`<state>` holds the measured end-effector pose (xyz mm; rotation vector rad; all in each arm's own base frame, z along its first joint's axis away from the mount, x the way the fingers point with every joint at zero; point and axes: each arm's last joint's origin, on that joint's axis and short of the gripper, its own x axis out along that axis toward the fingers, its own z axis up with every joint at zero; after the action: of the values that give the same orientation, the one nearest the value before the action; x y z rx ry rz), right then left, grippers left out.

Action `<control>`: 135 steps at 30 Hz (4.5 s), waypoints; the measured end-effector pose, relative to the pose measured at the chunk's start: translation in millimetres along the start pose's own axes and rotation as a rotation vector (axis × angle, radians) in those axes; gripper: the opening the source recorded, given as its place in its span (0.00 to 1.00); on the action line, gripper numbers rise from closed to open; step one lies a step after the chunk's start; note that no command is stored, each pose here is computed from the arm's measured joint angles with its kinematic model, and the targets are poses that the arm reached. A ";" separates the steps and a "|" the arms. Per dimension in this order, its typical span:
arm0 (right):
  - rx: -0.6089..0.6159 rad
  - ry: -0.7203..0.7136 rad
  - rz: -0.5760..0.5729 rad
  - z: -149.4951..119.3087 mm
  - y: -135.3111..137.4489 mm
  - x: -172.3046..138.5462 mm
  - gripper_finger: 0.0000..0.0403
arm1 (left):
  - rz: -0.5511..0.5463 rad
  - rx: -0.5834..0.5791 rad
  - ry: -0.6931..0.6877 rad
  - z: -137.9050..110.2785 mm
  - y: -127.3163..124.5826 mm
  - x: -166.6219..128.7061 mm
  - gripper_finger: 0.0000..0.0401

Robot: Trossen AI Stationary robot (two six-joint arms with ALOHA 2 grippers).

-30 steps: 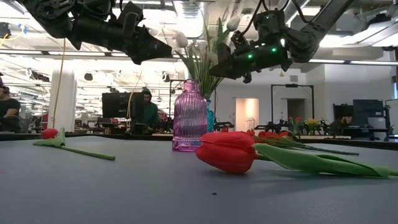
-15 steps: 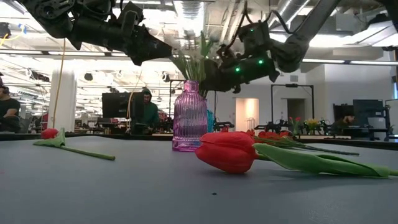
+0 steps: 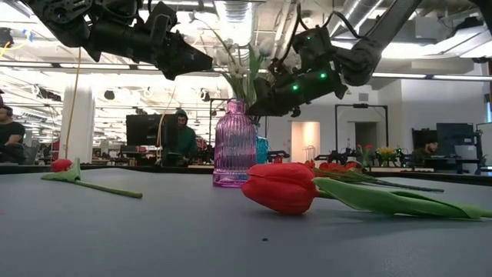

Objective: Sort flowers into vase by color
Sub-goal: Put the white tulip into the blue vase, then put the top red flowers into the purple vase

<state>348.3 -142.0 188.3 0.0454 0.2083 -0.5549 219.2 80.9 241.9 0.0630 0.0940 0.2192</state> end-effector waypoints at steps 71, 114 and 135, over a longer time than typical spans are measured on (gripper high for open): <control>0.167 0.902 -0.291 -72.5 56.7 -184.1 0.37 | -0.097 -0.057 0.217 -20.4 -15.2 -1.2 0.34; 0.310 0.389 -0.600 -68.3 27.9 -215.9 0.04 | -0.057 -0.250 0.023 -69.5 -21.6 -30.1 0.34; 0.320 0.529 -0.335 -63.8 34.8 -188.2 0.43 | -0.051 -0.207 0.010 -68.4 -21.3 -30.0 0.34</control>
<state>198.8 -8.6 164.6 0.4786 0.6485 -0.9014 187.8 57.1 175.0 -0.1462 0.0826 0.1774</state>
